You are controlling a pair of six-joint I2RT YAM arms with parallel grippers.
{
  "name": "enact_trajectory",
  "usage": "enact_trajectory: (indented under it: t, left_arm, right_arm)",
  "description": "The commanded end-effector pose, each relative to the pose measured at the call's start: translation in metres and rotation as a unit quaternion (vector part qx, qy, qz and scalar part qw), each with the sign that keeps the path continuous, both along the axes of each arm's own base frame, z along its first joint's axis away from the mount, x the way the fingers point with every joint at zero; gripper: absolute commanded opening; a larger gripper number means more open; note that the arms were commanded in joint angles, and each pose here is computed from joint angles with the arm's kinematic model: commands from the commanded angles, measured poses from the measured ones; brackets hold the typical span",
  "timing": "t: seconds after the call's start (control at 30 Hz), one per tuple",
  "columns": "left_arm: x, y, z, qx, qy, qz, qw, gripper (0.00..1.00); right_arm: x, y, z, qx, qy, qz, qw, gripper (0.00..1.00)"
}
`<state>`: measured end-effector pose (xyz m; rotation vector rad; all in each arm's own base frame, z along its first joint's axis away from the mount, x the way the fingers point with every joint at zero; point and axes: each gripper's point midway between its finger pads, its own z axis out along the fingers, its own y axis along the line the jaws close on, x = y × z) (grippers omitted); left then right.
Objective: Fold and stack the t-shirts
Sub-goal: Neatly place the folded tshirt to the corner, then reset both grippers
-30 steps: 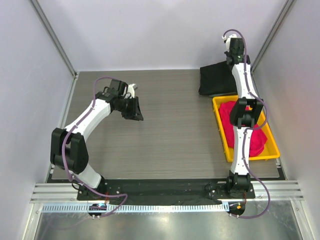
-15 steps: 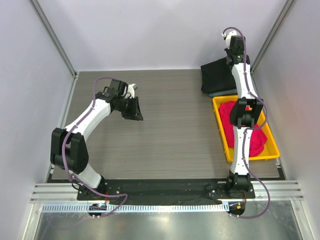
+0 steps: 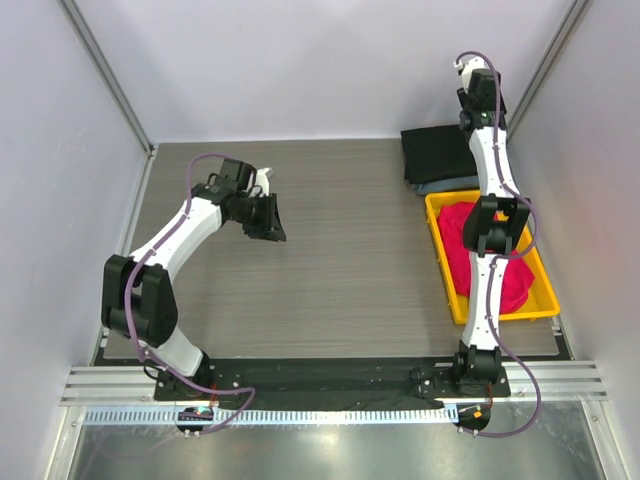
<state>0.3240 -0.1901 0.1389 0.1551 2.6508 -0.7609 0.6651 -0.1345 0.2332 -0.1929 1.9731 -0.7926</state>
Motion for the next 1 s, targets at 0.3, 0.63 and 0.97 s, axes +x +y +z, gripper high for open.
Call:
enact_trajectory:
  t: [0.3,0.63,0.97]
  left_arm:
    - [0.011,-0.014,0.095,-0.073,-0.125,-0.010,0.989,0.30]
    - [-0.014,-0.002,0.187,-0.117,-0.237,0.014,0.964,0.47]
    - [-0.048,0.007,0.217,-0.148,-0.274,0.027,0.950,1.00]
  right_arm:
    - [-0.132,0.128,0.120,0.239,-0.070,-0.005,0.968,0.94]
    - [-0.299,0.252,0.130,0.565,-0.006,0.137,0.814,1.00]
    - [-0.365,0.235,0.132,0.588,-0.080,0.139,0.793,1.00]
